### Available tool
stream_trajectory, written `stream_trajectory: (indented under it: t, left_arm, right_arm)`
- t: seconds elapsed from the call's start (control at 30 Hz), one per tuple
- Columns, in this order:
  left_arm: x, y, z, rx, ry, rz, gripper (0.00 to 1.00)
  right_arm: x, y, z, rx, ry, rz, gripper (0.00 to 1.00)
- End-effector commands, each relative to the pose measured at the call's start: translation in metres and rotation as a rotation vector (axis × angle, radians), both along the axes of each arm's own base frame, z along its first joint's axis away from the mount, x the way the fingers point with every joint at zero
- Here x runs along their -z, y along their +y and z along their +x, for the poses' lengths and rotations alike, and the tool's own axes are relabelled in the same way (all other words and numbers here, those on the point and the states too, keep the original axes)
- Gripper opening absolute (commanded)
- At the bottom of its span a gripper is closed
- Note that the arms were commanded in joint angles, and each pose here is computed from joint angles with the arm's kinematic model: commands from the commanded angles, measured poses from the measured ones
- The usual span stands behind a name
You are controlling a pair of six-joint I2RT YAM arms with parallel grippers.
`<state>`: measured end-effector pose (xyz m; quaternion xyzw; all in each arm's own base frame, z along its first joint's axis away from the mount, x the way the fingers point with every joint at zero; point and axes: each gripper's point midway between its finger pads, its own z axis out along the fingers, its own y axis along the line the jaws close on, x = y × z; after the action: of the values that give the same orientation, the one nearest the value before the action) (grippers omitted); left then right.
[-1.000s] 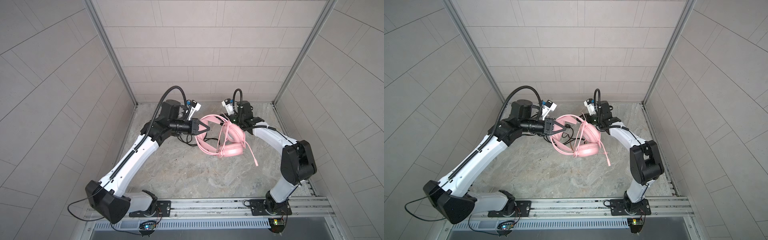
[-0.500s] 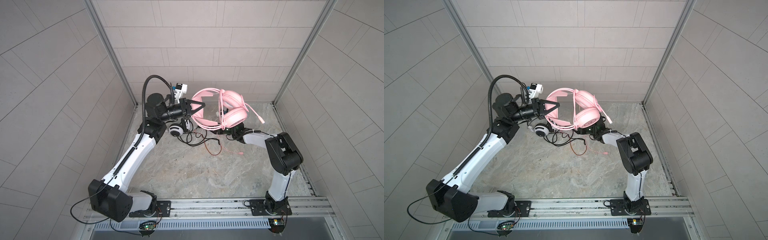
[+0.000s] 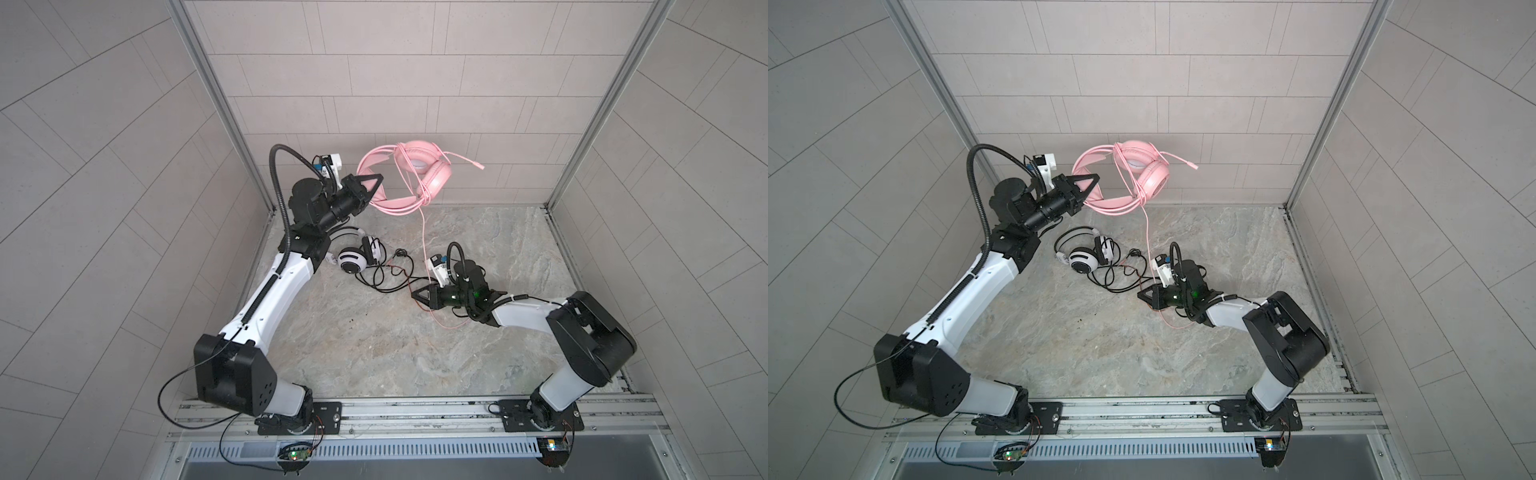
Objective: Wrap the headphones
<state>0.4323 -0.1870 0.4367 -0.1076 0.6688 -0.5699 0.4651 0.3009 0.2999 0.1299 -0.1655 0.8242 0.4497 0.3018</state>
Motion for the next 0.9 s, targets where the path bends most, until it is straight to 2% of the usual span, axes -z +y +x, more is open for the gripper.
stream_trajectory:
  t: [0.0, 0.1, 0.17, 0.27, 0.37, 0.5, 0.7, 0.77, 0.87]
  left_arm:
    - [-0.027, 0.028, 0.010, -0.193, -0.153, 0.181, 0.00]
    - [0.003, 0.048, 0.020, -0.306, -0.104, 0.340, 0.00]
    - [0.019, 0.057, 0.023, -0.350, -0.084, 0.407, 0.00]
    - [0.040, 0.065, 0.024, -0.380, -0.047, 0.480, 0.00]
    - [0.057, 0.059, 0.025, -0.338, -0.011, 0.540, 0.00]
    - [0.078, 0.025, 0.010, -0.167, 0.012, 0.636, 0.00]
    - [0.110, -0.042, -0.055, 0.213, 0.035, 0.820, 0.00]
    - [0.117, -0.055, -0.078, 0.332, 0.050, 0.821, 0.00]
    - [0.116, -0.068, -0.110, 0.487, 0.065, 0.748, 0.00]
  right_arm:
    - [-0.015, -0.012, -0.028, -0.017, -0.071, -0.150, 0.07]
    - [-0.045, -0.030, -0.048, -0.010, -0.136, -0.230, 0.02]
    - [-0.067, -0.044, -0.058, -0.002, -0.168, -0.258, 0.01]
    - [-0.105, -0.067, -0.067, 0.028, -0.236, -0.324, 0.01]
    - [-0.149, -0.085, -0.069, 0.063, -0.320, -0.382, 0.01]
    - [-0.214, -0.110, -0.056, 0.154, -0.479, -0.491, 0.01]
    - [-0.291, -0.158, -0.005, 0.376, -0.657, -0.705, 0.02]
    - [-0.308, -0.169, 0.011, 0.426, -0.703, -0.765, 0.02]
    - [-0.324, -0.179, 0.032, 0.495, -0.751, -0.851, 0.04]
